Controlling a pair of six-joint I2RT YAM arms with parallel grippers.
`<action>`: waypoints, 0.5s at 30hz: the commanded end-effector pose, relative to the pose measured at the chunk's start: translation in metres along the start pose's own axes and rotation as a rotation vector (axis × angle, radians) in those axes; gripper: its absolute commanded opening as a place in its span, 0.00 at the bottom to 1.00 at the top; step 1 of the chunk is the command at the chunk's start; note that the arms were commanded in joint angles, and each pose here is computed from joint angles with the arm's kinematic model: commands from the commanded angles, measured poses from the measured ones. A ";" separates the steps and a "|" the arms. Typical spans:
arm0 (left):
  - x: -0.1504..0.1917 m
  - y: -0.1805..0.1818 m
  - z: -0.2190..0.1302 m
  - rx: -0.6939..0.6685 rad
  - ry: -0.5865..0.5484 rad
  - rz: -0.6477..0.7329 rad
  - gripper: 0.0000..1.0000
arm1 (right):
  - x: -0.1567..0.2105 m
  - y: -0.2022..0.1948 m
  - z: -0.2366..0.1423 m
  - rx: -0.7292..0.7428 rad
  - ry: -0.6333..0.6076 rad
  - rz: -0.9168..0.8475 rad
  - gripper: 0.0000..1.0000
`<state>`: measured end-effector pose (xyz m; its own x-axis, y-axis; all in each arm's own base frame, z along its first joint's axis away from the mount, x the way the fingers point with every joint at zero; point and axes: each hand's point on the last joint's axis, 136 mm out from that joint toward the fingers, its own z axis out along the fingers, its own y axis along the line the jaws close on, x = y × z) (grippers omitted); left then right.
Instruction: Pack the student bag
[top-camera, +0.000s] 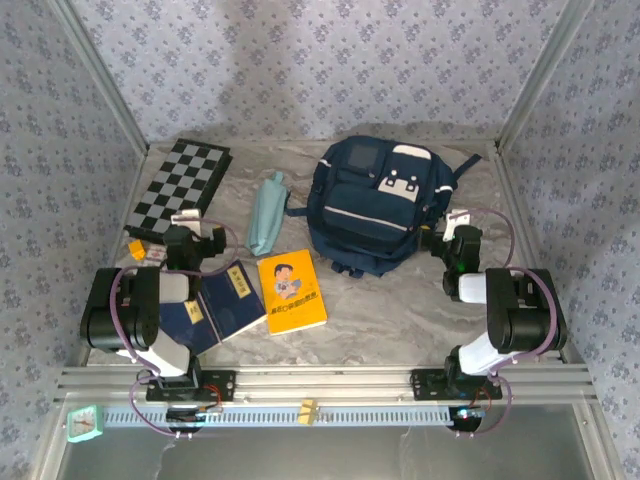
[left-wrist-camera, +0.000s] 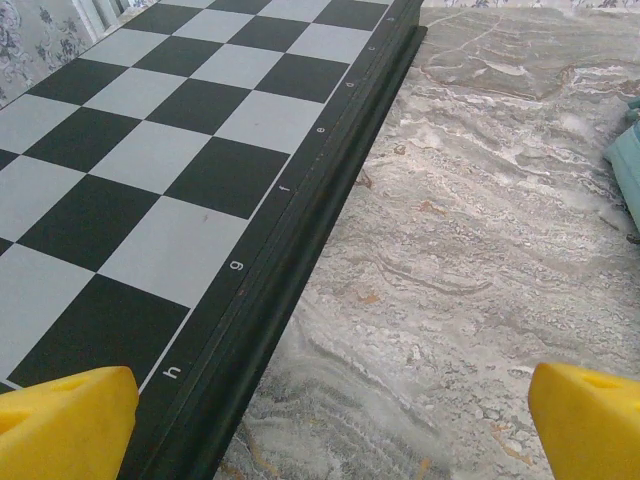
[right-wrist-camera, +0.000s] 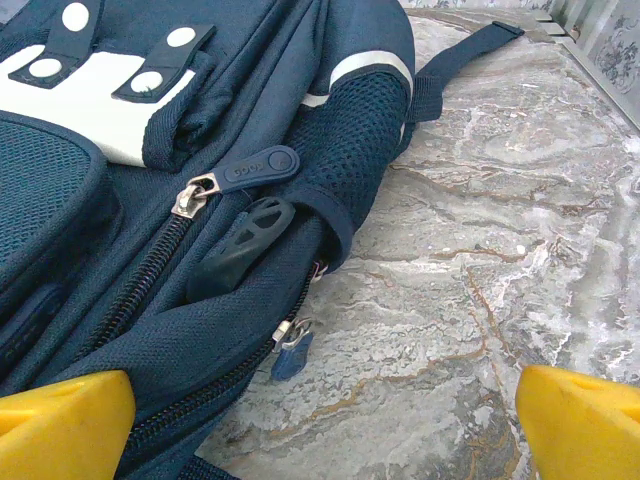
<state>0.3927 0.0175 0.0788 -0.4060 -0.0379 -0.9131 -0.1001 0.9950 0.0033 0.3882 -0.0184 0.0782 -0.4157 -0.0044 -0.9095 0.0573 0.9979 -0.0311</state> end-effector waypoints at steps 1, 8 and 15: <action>-0.011 0.002 0.000 -0.007 -0.030 -0.008 1.00 | -0.007 0.002 0.001 -0.008 -0.024 -0.013 1.00; -0.011 0.002 0.000 -0.008 -0.029 -0.009 1.00 | -0.006 0.002 0.001 -0.009 -0.022 -0.013 1.00; -0.011 0.002 0.000 -0.008 -0.029 -0.009 1.00 | -0.007 0.001 0.001 -0.006 -0.023 -0.012 1.00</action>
<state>0.3927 0.0175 0.0788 -0.4060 -0.0379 -0.9131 -0.1001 0.9950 0.0033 0.3882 -0.0184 0.0782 -0.4157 -0.0044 -0.9095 0.0573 0.9979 -0.0311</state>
